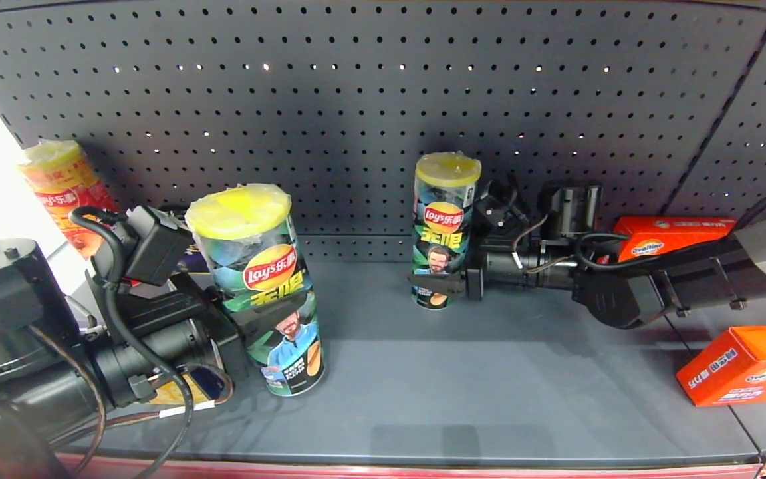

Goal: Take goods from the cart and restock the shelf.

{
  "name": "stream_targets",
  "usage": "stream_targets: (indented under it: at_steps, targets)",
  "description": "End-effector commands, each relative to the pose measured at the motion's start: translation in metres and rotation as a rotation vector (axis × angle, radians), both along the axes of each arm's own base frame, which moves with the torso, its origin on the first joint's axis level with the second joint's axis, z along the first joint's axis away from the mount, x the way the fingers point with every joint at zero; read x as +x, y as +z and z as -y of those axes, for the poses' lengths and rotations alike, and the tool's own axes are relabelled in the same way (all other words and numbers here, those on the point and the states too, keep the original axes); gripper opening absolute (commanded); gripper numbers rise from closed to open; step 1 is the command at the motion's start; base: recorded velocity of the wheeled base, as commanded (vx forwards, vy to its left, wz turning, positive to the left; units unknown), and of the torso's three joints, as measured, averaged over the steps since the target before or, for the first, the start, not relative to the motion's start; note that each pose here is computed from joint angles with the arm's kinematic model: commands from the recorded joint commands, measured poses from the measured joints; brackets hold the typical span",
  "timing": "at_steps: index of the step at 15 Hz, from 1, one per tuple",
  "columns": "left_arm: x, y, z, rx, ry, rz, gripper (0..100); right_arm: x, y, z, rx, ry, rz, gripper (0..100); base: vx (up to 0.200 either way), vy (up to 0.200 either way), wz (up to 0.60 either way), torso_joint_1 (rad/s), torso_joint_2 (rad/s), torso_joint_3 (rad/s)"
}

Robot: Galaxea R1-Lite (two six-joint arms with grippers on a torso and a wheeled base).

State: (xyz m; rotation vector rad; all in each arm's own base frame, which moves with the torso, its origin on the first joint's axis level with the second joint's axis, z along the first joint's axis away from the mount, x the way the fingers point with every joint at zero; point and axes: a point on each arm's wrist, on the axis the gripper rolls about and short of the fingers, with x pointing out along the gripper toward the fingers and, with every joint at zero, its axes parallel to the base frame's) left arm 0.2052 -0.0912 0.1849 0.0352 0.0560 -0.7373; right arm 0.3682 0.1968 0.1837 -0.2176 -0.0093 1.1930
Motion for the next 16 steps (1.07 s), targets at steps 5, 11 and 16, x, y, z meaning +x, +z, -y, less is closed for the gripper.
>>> stream_targets:
  at_steps: [5,11,16]
  targets:
    - [-0.001,-0.001,-0.001,0.001,0.002,-0.004,0,-0.003,0.004,0.003,0.010,-0.002,0.010,0,0.000,0.000,0.00,0.000,0.00,0.000]
    - [-0.002,-0.002,-0.001,0.005,0.000,-0.005,0,-0.050,0.038,0.028,0.029,-0.005,0.054,0,0.000,0.000,0.00,0.000,0.00,0.000]
    - [-0.001,-0.001,0.000,0.004,-0.002,-0.002,0,-0.123,0.038,0.050,0.043,0.035,0.080,0,0.000,0.000,0.00,0.000,0.00,0.000]
